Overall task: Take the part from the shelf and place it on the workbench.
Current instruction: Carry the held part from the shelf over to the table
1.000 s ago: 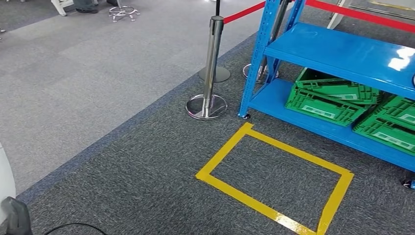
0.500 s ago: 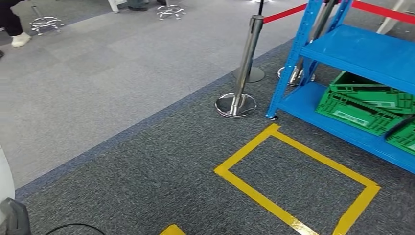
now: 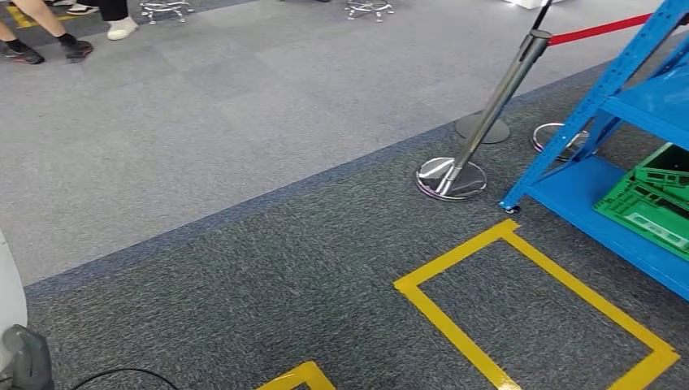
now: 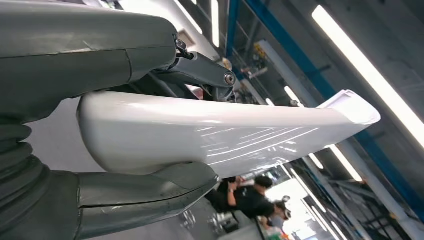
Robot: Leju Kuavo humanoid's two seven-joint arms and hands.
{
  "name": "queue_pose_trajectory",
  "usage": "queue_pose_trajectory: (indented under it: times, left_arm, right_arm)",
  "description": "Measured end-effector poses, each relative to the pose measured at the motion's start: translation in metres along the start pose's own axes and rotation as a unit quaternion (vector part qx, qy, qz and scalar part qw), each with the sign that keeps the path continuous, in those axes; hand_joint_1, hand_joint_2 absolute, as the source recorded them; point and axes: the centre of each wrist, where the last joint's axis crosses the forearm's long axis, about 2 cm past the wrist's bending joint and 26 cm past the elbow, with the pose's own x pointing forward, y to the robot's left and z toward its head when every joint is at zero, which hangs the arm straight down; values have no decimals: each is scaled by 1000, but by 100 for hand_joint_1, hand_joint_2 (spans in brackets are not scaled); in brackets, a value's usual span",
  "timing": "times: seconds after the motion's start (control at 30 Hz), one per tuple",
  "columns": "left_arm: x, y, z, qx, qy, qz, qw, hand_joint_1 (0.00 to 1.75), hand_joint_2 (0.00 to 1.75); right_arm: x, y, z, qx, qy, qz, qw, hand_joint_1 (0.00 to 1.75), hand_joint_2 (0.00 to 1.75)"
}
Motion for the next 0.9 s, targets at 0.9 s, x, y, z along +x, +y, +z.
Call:
queue_pose_trajectory:
  times: [0.9]
  left_arm:
    - [5, 5, -8, 20, -7, -2, 1000, 175, 175]
  right_arm:
    - [0, 0, 0, 6, -3, 18, 1000, 0, 175]
